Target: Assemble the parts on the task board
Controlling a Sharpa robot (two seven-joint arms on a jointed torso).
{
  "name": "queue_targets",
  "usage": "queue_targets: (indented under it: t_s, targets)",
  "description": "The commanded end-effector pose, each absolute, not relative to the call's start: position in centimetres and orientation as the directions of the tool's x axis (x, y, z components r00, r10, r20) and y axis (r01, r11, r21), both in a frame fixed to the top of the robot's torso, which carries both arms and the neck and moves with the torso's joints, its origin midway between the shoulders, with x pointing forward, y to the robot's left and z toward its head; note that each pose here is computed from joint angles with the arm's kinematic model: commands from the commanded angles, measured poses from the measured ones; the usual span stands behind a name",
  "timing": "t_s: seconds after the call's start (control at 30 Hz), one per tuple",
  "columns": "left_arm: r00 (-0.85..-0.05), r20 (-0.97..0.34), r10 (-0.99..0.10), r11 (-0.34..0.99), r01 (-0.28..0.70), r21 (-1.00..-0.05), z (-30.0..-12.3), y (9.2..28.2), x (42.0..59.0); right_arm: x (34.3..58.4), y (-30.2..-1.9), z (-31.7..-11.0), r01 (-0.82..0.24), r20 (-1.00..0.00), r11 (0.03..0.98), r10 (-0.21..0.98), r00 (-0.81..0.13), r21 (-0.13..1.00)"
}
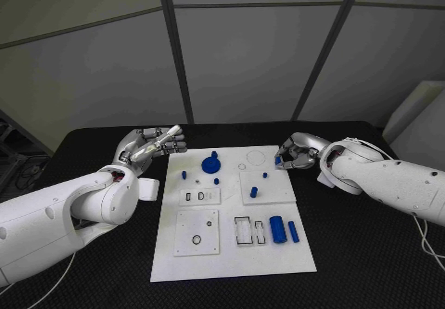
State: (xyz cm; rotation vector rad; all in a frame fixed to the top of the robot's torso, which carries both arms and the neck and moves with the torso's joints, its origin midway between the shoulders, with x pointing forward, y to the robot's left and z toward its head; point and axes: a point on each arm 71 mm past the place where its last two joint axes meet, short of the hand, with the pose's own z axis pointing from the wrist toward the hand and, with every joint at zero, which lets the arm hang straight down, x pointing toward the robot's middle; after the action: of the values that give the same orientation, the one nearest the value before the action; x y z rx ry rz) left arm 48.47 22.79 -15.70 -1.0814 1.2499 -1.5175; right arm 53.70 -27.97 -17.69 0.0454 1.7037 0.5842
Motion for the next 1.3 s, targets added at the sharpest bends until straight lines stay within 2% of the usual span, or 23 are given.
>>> queue_targets:
  t_s: [0.03,0.3,0.77,0.93,1.3]
  targets:
    - [-0.257,0.091,-0.962,-0.120,0.099,-0.988,-15.6,22.7,48.5,53.7,-27.8,-17.7,-0.287,-0.908,0.868,0.345,-0.237,0.404]
    - [-0.258,0.091,-0.962,-0.120,0.099,-0.988,-15.6,22.6,48.5,53.9,-27.8,-17.7,-0.278,-0.913,0.875,0.343,-0.219,0.395]
    - [-0.254,0.089,-0.963,-0.118,0.098,-0.988,-15.6,22.8,48.5,53.0,-26.5,-16.3,-0.326,-0.933,0.874,0.350,-0.088,0.359]
    - [-0.252,0.089,-0.964,-0.116,0.097,-0.988,-15.7,22.9,48.6,51.7,-24.2,-15.4,-0.336,-0.929,0.869,0.365,-0.063,0.364]
    - [-0.252,0.090,-0.964,-0.116,0.090,-0.989,-15.9,22.9,49.0,48.9,-16.2,-14.3,-0.416,-0.928,0.833,0.360,-0.094,0.366]
